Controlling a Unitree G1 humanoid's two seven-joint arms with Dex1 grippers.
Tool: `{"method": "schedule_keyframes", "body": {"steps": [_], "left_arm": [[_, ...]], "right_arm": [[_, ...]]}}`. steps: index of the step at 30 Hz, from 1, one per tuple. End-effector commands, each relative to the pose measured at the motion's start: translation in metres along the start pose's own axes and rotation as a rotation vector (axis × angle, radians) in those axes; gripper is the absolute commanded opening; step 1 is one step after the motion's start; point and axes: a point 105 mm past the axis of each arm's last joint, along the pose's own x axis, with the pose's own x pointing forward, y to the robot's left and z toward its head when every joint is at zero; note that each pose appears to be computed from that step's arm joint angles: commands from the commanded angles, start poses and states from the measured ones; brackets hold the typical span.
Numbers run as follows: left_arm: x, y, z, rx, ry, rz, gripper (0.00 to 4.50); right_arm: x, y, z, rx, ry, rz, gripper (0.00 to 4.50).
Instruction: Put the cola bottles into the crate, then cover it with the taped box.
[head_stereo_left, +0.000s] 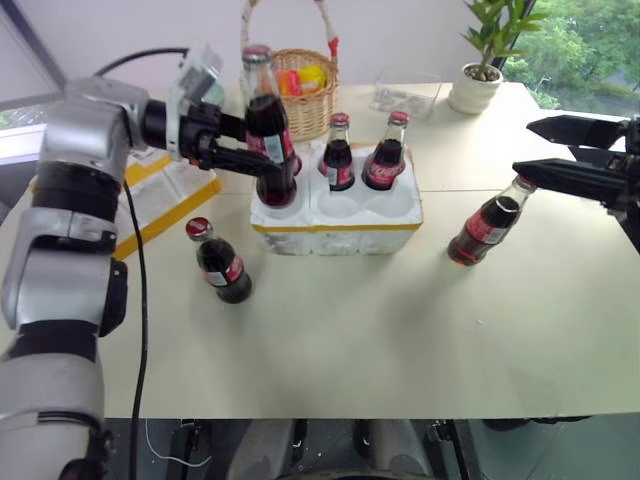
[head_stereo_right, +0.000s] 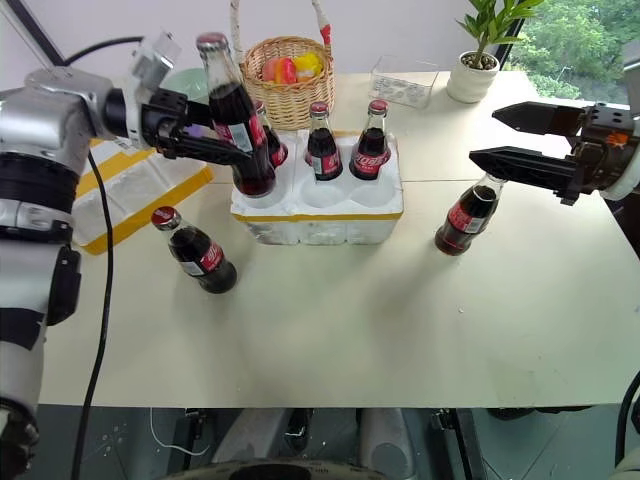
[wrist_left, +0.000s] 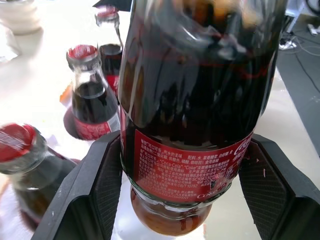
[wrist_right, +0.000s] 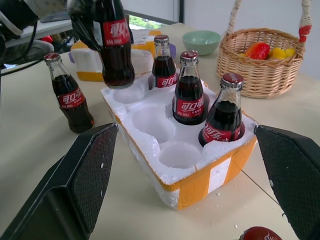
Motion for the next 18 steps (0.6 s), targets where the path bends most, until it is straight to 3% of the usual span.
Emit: {"method": "schedule_keyframes", "body": {"steps": [1,18], "left_arm": [[-0.007,0.005,0.014,0.077,-0.058,0.043,2.74],[0.004,0.008,-0.018,0.061,-0.046,0.06,2.74]], "right_arm": [[-0.005,0.011,0.02,-0.068,-0.015,0.025,4.5],[-0.009,0.01,0.021,-0.058,0.002,-0.001,4.5]]}}
